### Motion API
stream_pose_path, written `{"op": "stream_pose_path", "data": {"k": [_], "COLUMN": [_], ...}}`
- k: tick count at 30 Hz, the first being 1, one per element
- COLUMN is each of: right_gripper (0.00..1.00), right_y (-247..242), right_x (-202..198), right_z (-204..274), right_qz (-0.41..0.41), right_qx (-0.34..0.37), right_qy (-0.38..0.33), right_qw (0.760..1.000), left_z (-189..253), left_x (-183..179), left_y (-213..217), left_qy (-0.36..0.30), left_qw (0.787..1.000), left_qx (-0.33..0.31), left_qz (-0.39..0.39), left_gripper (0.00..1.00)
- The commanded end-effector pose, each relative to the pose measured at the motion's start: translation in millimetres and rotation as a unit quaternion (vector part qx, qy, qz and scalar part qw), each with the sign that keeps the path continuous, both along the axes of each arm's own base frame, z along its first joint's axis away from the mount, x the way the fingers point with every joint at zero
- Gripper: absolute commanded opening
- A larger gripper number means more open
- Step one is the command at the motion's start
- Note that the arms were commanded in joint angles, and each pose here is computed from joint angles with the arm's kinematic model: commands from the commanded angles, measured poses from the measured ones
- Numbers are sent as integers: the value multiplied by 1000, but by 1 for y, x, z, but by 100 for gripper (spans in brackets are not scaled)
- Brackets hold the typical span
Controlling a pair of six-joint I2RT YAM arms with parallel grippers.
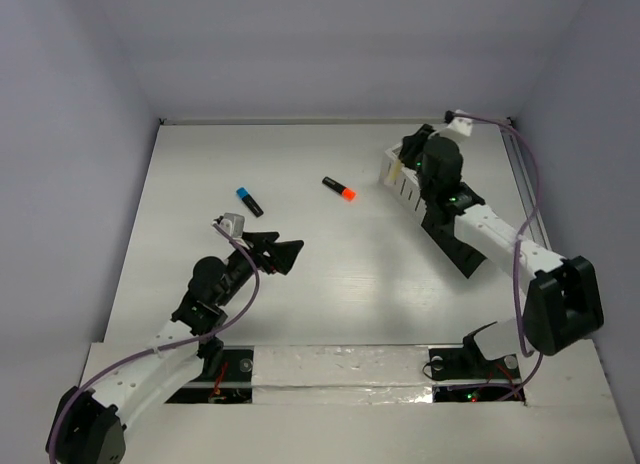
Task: Sort the stationery into containers
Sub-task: Place the pen in the storage box.
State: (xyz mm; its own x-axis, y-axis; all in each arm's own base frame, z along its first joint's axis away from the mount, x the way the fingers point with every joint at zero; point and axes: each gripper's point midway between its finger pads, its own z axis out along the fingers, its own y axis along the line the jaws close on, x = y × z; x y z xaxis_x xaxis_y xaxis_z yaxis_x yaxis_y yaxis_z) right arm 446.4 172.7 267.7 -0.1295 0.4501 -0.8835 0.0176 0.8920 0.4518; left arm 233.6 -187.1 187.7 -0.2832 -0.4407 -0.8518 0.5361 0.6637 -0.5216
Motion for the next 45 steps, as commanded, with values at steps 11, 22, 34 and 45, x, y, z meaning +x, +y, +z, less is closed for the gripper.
{"op": "stream_pose_path", "data": {"k": [11,22,34,45], "right_gripper": [0,0,17,60], "right_y": [-169,-169,-141,-110], "right_x": [17,38,-1,-28], "right_z": [14,4,-22,11], "right_qz": [-250,-256,-219,-141], "right_qx": [-171,-210,-168,-121], "right_qy": [-15,-20,-25,-44], "right_qw": [953,944,961,982], "left_z": [31,29,30,32], "left_x": [1,3,2,2], "left_y": [-8,-9,-6,-4], "left_qy": [-36,-34,-37,-40], "left_qw": [999,999,999,999], "left_qx": [-29,-25,-29,-31], "left_qz": [-19,-18,-12,-7], "left_gripper": [83,81,81,80]}}
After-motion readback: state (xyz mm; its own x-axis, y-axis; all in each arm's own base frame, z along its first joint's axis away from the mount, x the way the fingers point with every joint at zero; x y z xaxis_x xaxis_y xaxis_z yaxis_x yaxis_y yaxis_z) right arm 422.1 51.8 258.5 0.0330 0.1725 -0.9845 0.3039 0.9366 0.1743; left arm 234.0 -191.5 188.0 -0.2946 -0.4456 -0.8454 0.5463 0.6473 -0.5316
